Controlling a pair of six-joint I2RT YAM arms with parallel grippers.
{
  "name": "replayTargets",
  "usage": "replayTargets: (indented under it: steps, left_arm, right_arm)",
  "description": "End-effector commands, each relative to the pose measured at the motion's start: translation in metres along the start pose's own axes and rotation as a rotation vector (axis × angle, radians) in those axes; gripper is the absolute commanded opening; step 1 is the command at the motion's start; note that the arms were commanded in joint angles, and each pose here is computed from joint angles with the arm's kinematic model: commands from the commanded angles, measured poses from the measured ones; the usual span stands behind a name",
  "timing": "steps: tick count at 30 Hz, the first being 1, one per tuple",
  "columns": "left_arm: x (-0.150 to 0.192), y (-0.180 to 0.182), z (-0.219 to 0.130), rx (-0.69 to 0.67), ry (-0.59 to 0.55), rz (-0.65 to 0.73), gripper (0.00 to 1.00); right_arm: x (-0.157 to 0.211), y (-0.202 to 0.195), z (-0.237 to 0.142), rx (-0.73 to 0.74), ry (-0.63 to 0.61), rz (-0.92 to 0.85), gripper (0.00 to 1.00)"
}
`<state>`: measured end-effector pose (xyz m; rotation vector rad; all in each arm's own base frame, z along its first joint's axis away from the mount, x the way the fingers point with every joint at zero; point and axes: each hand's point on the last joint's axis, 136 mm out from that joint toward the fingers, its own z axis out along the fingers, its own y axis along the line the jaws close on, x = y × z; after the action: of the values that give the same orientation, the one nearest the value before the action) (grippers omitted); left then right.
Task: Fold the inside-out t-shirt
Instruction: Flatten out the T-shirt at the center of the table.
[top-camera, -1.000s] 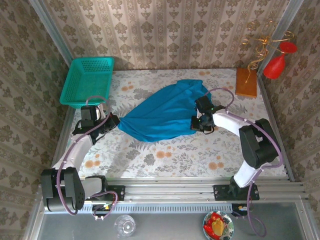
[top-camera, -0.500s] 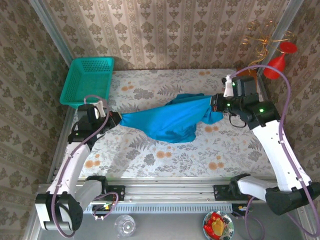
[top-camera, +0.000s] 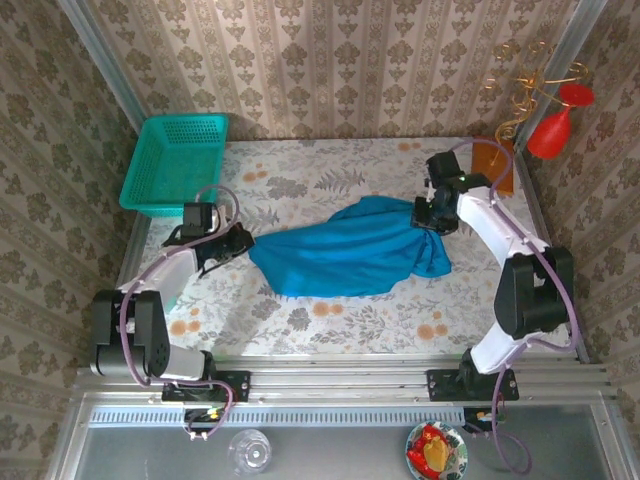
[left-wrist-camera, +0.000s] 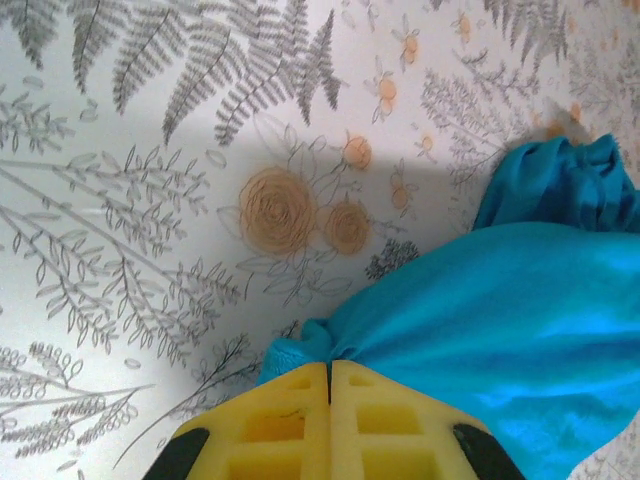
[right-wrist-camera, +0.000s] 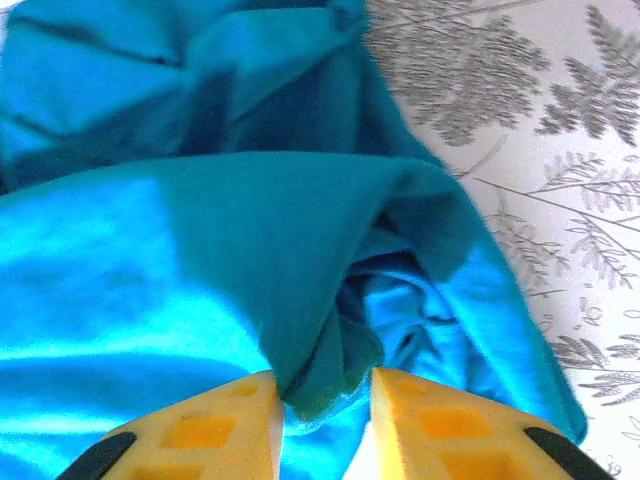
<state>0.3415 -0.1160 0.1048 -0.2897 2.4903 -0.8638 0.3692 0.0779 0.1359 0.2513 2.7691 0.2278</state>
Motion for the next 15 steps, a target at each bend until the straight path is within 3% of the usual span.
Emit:
replayTargets:
  steps: [1,7,15]
  left_arm:
    - [-0.037,-0.023,-0.013,0.053,-0.100,0.078,0.00]
    - [-0.052,-0.033,-0.023,0.068,-0.136,0.086,0.00]
    - [-0.055,-0.038,-0.024,0.092,-0.144,0.075,0.00]
  right_arm:
    - [0.013,0.038,-0.024,-0.085,-0.054,-0.102,0.31]
    - [0.094,0.097,-0.009,-0.180,0.069,-0.326,0.31]
    - [0.156,0.082,0.049,0.002,0.199,-0.412,0.38]
